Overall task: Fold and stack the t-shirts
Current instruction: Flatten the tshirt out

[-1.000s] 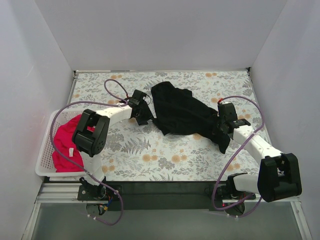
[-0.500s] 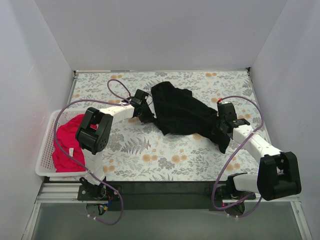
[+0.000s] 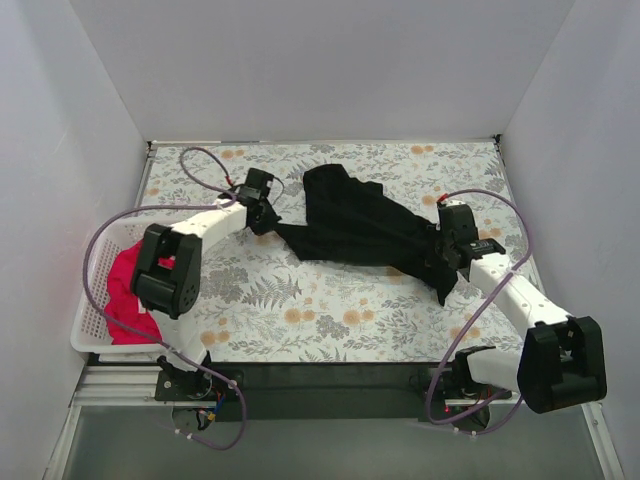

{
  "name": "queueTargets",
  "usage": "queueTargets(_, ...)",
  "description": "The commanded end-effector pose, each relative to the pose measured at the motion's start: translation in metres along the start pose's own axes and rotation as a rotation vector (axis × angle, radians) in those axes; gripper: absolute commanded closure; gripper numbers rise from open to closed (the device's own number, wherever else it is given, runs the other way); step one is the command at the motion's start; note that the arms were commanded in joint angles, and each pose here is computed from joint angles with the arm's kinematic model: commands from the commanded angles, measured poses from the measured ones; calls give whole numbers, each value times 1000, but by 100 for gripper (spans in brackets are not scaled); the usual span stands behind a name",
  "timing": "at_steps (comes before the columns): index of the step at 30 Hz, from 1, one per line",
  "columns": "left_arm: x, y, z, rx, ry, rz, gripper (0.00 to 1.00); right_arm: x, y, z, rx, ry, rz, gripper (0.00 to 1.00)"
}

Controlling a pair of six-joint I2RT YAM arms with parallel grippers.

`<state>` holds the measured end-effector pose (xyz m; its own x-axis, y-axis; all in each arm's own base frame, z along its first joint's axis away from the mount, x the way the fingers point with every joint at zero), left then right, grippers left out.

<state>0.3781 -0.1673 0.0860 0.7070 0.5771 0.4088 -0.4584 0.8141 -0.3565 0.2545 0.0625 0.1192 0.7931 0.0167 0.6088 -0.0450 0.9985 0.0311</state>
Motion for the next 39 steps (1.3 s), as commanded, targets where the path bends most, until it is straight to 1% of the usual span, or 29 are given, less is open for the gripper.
queueTargets(1,93,4,106,-10,-369,48,100,31,2,24,18,-104,-2,99)
queueTargets(3,102,16,135,17,-456,48,100,37,5,37,47,-148,-14,99)
queueTargets(4,105,19,163,-24,-509,64,100,37,9,42,87,-155,-13,99)
queueTargets(5,98,31,166,-12,-513,62,100,38,13,48,120,-171,-9,99)
queueTargets(6,95,38,174,-20,-532,70,100,31,16,50,156,-150,4,99)
queueTargets(7,93,46,196,-57,-572,92,100,27,22,51,211,-128,14,99)
queueTargets(8,86,54,199,-63,-575,97,100,17,34,53,313,-74,25,99)
queueTargets(9,66,78,192,-42,-557,102,100,-2,44,55,402,14,49,99)
queueTargets(11,62,84,207,-94,-585,125,100,-23,50,56,468,100,66,98)
queueTargets(12,48,98,196,-73,-566,118,100,-35,53,59,497,149,71,96)
queueTargets(13,44,103,207,-116,-594,137,100,-50,60,62,564,199,91,93)
queueTargets(14,40,109,208,-123,-601,138,100,-57,63,64,603,228,103,82)
queueTargets(15,31,119,198,-106,-595,128,100,-64,67,68,644,267,117,74)
queueTargets(16,29,124,205,-130,-622,139,100,-66,71,74,684,301,140,66)
queueTargets(17,28,126,206,-134,-630,127,100,-67,73,75,701,316,165,48)
queueTargets(18,27,127,207,-138,-634,121,100,-62,72,76,686,302,175,43)
queueTargets(19,27,128,210,-142,-639,119,100,-50,67,73,613,261,193,39)
queueTargets(20,27,128,212,-140,-642,107,100,-40,64,72,573,230,201,33)
queueTargets(21,27,130,212,-132,-642,101,100,-32,61,71,532,203,205,30)
queueTargets(22,28,130,214,-128,-649,99,100,-15,54,69,438,155,210,29)
queueTargets(24,26,135,213,-113,-652,92,100,0,44,62,332,116,193,29)
queueTargets(25,24,137,210,-110,-646,89,100,8,34,55,227,88,190,29)
queueTargets(27,22,136,211,-132,-644,85,100,24,25,40,142,47,154,28)
queueTargets(30,25,137,212,-119,-660,83,100,38,33,19,162,27,85,25)
queueTargets(32,24,141,211,-94,-660,87,100,36,44,-1,224,48,59,18)
queueTargets(33,23,142,210,-89,-658,98,100,41,51,-9,262,31,48,15)
queueTargets(34,23,142,210,-88,-658,101,100,36,59,-20,310,70,41,12)
queueTargets(36,22,143,208,-81,-654,99,100,41,67,-32,356,45,40,11)
queueTargets(39,24,143,206,-67,-656,87,100,40,72,-50,385,59,36,11)
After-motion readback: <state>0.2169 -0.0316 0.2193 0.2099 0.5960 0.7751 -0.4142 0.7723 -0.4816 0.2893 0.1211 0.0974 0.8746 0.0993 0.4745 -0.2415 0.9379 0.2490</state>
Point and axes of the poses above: each gripper's point midway between its finger pads, its own z axis back along the fingers, its own y axis along the line the jaws close on, x = y × z, the point moved 5 cm from there along z, back along the fingers, and after that the axes turned 6 degrees about z, right-handed, at the moved point
